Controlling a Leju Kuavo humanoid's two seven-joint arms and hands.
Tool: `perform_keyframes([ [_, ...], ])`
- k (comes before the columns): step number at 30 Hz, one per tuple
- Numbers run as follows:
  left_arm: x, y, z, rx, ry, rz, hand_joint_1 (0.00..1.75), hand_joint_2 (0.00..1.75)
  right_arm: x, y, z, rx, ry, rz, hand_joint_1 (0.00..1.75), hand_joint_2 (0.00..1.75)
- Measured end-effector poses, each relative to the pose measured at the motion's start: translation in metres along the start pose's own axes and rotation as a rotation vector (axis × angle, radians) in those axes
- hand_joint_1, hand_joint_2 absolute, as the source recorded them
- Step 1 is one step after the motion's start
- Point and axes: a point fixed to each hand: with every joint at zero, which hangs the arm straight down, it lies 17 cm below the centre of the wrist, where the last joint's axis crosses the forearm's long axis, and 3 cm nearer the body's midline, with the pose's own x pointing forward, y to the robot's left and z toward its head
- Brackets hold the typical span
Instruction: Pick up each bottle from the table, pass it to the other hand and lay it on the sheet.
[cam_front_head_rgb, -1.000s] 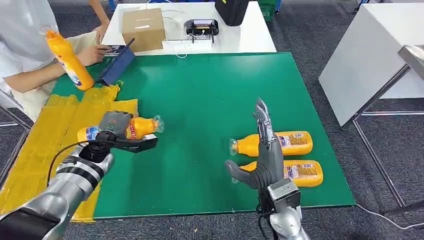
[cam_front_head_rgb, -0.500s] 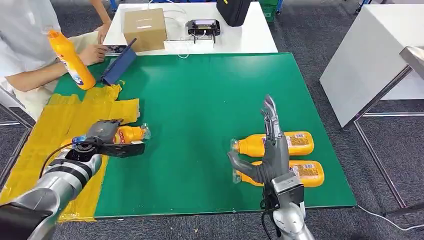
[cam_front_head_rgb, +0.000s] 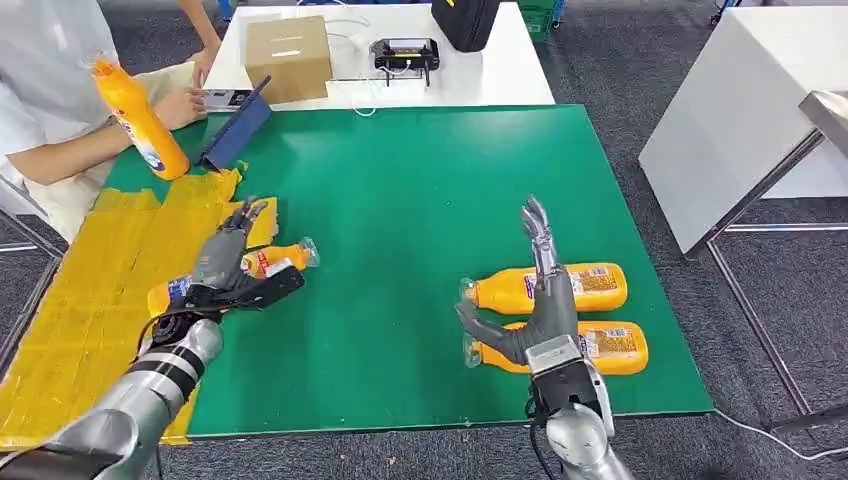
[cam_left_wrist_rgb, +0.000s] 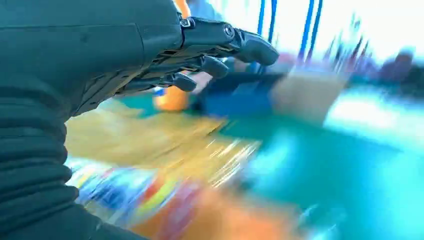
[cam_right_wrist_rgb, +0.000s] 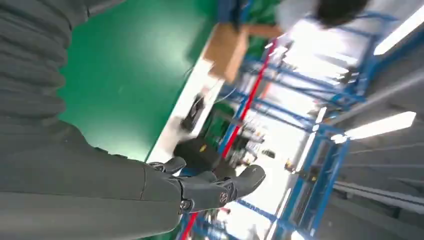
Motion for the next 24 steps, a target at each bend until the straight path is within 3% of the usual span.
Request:
perform_keyframes([
  [2, 0.023, 0.036, -0.001, 0.167, -0.065, 0.042, 0.0, 1.75, -0.008, -0.007, 0.0, -0.004, 0.005, 0.107, 0.0, 1.75],
  [4, 0.045, 0.049, 0.005, 0.232, -0.119, 0.053, 0.0, 1.75, -0.012, -0.01, -0.002, -0.003, 0.003, 0.171, 0.0, 1.75],
  [6, 0.064, 0.094, 0.01, 0.38, -0.195, 0.042, 0.0, 1.75, -0.023, -0.015, -0.002, 0.012, 0.015, 0.297, 0.0, 1.75],
  [9, 0.052, 0.126, 0.021, 0.495, -0.098, 0.141, 0.0, 1.75, -0.047, -0.015, -0.004, 0.093, 0.056, 0.473, 0.0, 1.75],
  [12, 0.036, 0.123, 0.028, 0.45, 0.013, 0.438, 0.0, 1.75, -0.093, -0.007, 0.002, 0.303, 0.147, 0.596, 0.0, 1.75],
  [15, 0.064, 0.112, 0.037, 0.359, -0.044, 0.596, 0.0, 1.75, -0.14, -0.023, 0.008, 0.449, 0.209, 0.728, 0.0, 1.75],
  [24, 0.127, 0.091, 0.052, 0.196, -0.198, 0.689, 0.0, 1.75, -0.208, -0.088, -0.003, 0.607, 0.32, 0.902, 0.0, 1.75],
])
